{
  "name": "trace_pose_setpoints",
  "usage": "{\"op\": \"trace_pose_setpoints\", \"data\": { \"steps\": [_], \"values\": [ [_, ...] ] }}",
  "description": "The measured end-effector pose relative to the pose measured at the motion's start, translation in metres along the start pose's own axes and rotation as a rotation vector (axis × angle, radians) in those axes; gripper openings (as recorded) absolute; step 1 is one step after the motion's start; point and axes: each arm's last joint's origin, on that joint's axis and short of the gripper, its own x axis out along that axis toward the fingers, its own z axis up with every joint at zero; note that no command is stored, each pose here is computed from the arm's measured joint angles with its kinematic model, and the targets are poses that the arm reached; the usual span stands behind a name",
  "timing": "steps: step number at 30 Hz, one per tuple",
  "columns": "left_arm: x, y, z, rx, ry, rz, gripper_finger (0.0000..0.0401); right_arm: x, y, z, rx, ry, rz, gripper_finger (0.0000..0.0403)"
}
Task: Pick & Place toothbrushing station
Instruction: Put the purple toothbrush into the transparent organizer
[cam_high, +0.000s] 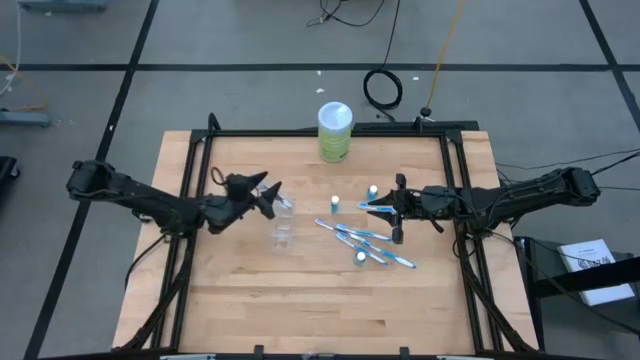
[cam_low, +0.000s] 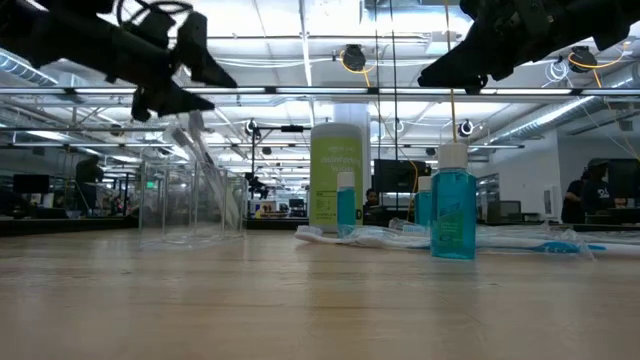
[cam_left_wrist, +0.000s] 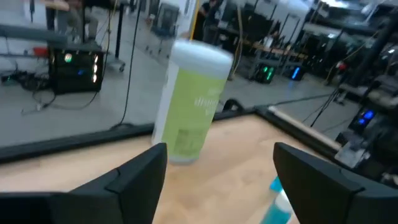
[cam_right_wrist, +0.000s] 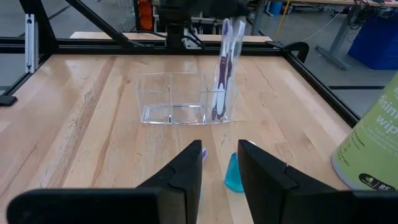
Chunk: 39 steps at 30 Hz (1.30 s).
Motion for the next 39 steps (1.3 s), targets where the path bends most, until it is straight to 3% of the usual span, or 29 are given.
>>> {"op": "trace_pose_setpoints", "data": {
  "steps": [5, 10, 22, 31, 39],
  "values": [
    [-0.012, 0.000, 0.019, 0.017, -0.052, -0.047, 0.0303, 0.007, 0.004, -0.004, 0.044, -0.020, 0.072, 0.0097],
    [-0.019, 0.001, 0.029, -0.011, -0.082, -0.074, 0.0300, 0.036, 0.010, -0.018, 0.050, -0.061, 0.109, 0.0105],
    [-0.019, 0.000, 0.028, -0.001, -0.076, -0.074, 0.0300, 0.142, 0.030, -0.032, -0.083, 0.270, 0.097, 0.0192],
    [-0.019, 0.001, 0.024, 0.008, -0.049, -0.075, 0.0300, 0.188, 0.026, -0.057, -0.109, 0.427, 0.066, 0.0176],
    [-0.018, 0.002, 0.021, 0.014, -0.025, -0.069, 0.0303, 0.193, 0.018, -0.072, -0.102, 0.506, -0.010, 0.0165]
  ]
}}
